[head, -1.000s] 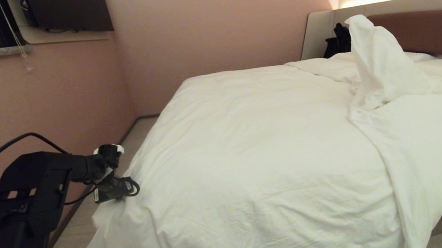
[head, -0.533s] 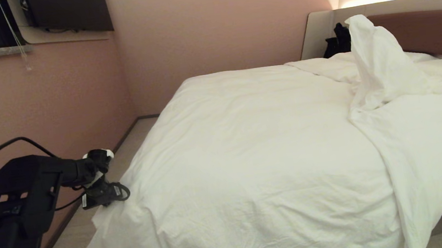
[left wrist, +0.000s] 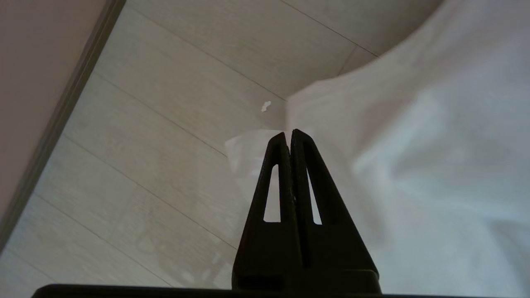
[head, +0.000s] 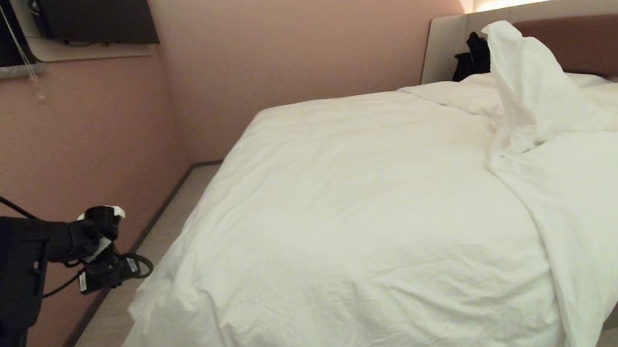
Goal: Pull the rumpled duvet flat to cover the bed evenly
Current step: Flatten the corners of the folded blanket
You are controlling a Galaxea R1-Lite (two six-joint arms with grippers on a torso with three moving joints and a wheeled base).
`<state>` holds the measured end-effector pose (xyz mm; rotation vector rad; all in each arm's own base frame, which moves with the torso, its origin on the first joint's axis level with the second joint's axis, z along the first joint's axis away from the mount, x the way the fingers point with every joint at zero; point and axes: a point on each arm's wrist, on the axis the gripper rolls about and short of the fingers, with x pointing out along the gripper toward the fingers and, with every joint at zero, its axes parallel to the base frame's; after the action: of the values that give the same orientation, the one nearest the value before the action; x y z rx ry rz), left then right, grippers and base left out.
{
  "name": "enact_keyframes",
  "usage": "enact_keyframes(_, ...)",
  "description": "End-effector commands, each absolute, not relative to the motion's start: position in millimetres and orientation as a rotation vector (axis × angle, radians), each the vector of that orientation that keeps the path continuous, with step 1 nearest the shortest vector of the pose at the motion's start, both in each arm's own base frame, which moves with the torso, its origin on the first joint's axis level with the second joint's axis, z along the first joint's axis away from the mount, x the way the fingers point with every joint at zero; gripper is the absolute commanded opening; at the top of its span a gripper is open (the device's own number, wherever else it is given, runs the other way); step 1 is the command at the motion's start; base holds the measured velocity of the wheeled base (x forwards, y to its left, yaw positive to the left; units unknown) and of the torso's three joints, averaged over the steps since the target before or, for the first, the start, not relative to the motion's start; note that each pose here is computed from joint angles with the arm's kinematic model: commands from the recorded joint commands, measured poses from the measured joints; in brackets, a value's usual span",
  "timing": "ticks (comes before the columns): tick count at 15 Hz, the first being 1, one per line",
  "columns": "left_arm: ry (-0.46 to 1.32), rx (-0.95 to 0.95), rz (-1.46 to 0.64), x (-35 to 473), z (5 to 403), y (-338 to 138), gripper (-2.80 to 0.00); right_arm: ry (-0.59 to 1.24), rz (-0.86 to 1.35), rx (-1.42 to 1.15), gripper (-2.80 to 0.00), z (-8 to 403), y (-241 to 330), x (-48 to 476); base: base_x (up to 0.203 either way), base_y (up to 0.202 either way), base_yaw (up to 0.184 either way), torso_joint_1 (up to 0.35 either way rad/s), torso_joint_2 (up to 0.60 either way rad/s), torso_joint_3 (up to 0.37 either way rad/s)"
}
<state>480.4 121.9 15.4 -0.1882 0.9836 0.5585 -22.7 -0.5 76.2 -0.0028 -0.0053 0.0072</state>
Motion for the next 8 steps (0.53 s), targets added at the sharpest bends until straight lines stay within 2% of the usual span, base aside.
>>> enact_keyframes(1,0.93,-0.213,0.553,477.2,47.9,115.8,-2.8,-0.006,0.008,-0.003,-2.8,76.3,-0.5,-22.7,0.0,0.0,0.0,0.0,0.0,0.0)
enact_keyframes(4,0.952,-0.272,0.467,469.4,77.2,93.6,-2.8,-0.006,0.008,-0.003,-2.8,76.3,-0.5,-22.7,0.0,0.0,0.0,0.0,0.0,0.0)
enact_keyframes(6,0.979,-0.298,0.426,466.2,83.0,84.7,-2.8,-0.006,0.008,-0.003,-2.8,76.3,-0.5,-22.7,0.0,0.0,0.0,0.0,0.0,0.0)
enact_keyframes(8,1.064,-0.395,0.251,446.9,114.6,68.2,-2.8,-0.006,0.008,-0.003,-2.8,76.3,-0.5,-22.7,0.0,0.0,0.0,0.0,0.0,0.0)
